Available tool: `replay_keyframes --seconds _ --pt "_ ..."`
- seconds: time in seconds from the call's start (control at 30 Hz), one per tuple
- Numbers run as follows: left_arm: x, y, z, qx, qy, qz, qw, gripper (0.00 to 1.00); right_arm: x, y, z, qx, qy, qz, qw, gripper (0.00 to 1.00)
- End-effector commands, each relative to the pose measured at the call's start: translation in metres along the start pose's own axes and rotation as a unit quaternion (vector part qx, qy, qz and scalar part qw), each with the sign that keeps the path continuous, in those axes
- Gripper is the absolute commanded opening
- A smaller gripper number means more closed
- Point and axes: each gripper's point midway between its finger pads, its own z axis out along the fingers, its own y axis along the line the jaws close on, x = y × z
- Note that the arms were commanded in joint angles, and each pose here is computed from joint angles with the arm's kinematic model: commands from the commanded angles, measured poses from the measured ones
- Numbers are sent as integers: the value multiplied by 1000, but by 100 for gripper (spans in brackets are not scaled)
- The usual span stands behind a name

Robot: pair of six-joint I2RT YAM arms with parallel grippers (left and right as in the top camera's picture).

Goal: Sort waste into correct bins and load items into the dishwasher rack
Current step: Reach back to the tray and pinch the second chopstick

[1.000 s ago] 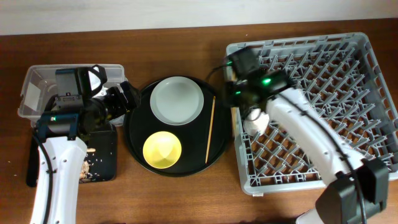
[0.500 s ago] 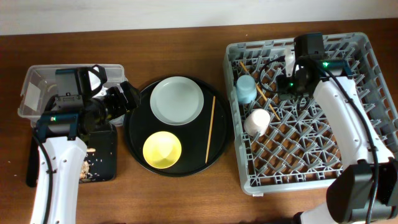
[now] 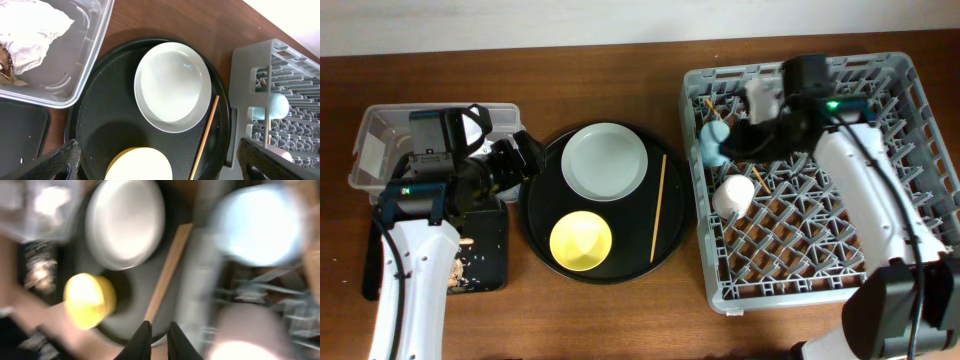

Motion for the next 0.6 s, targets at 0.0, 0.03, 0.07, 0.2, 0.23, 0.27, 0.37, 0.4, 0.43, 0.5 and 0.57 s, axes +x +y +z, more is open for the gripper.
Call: replay_keyframes --seconds 0.0,0.03,0.07,0.2,0.23,0.27,0.37,0.4,0.43,0.5,0.57 --pt "-2 0 -2 -1 -5 7 1000 99 20 71 25 -81 42 -38 995 31" --pt "-2 0 -2 -1 -4 7 1000 99 26 86 33 -89 49 -60 993 46" --pt "-2 0 -2 -1 -4 7 1000 99 30 98 39 -96 54 -77 991 54" --pt "-2 0 -2 -1 -5 7 1000 99 45 132 68 -82 70 -72 992 98" --pt "-2 0 -2 -1 -5 7 1000 99 49 136 75 -77 74 -68 992 98" --pt "-2 0 -2 -1 -5 7 1000 99 52 140 81 -72 76 -76 992 98" --pt "-2 0 -2 -1 -5 7 1000 99 58 124 104 14 73 -58 996 35" --pt "-2 0 -2 -1 -4 7 1000 99 58 111 110 63 63 -36 995 31" --pt "-2 0 -2 -1 -4 7 1000 99 57 96 114 115 49 -15 992 30" --pt "-2 0 -2 -1 -5 7 1000 99 55 78 118 179 29 0 983 30" --pt "-2 0 -2 -1 -5 7 1000 99 57 63 126 229 19 6 973 30"
